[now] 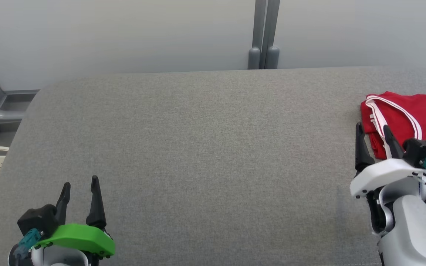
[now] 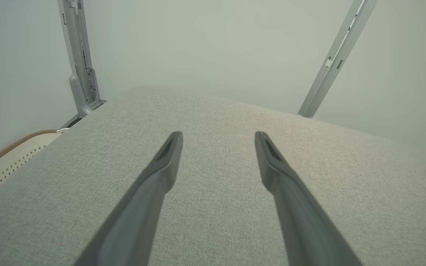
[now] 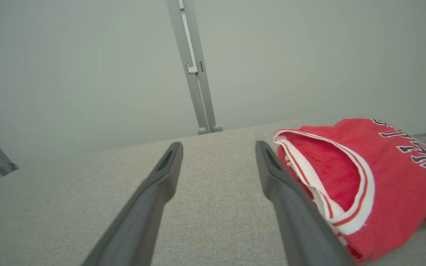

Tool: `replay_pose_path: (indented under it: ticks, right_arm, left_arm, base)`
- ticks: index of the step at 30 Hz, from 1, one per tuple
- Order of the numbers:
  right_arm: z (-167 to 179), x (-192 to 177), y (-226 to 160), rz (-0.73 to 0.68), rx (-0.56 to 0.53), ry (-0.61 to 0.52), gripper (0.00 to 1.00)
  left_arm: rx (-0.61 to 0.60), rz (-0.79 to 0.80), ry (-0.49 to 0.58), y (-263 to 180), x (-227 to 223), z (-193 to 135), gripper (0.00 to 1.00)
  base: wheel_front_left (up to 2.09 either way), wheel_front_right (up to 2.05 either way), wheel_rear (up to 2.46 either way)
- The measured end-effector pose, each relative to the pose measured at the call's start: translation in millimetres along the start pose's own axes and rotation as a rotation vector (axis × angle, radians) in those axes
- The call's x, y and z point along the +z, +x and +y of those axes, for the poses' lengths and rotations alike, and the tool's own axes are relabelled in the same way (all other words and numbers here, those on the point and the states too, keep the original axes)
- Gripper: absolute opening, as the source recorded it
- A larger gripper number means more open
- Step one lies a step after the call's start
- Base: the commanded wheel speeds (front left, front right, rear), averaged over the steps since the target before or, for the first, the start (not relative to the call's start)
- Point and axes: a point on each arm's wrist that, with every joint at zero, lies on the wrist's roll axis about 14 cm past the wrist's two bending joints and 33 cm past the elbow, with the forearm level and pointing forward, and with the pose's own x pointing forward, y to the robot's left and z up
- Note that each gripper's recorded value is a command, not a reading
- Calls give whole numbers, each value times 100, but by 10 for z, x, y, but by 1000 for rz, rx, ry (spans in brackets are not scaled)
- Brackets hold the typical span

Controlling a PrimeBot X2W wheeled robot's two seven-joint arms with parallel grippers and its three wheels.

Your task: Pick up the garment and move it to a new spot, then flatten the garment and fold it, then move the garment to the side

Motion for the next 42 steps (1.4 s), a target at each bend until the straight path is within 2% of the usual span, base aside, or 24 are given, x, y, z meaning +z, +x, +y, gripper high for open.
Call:
replay_pose_path:
  ticks: [5, 11, 22, 29, 42]
  right_arm:
    - [229, -145, -186, 11, 64, 65, 100]
    - [427, -245, -344, 13, 128, 57, 100]
    - [400, -574, -553, 88, 136, -12, 100]
    - [439, -700, -610, 124, 143, 15, 100]
    - [442, -707, -621, 127, 145, 12, 100]
  left_arm:
    - [-3, 1, 16, -110, -40, 69, 100]
    - [-22, 11, 29, -189, -133, 77, 100]
    - [-14, 33, 28, -263, -266, 132, 100]
    - [9, 37, 23, -305, -291, 210, 100]
    - [15, 33, 6, -365, -316, 188, 100]
  base:
    - [0, 0, 0]
    - [0, 0, 0]
    - [0, 0, 0]
    - [0, 0, 0]
    - [0, 0, 0]
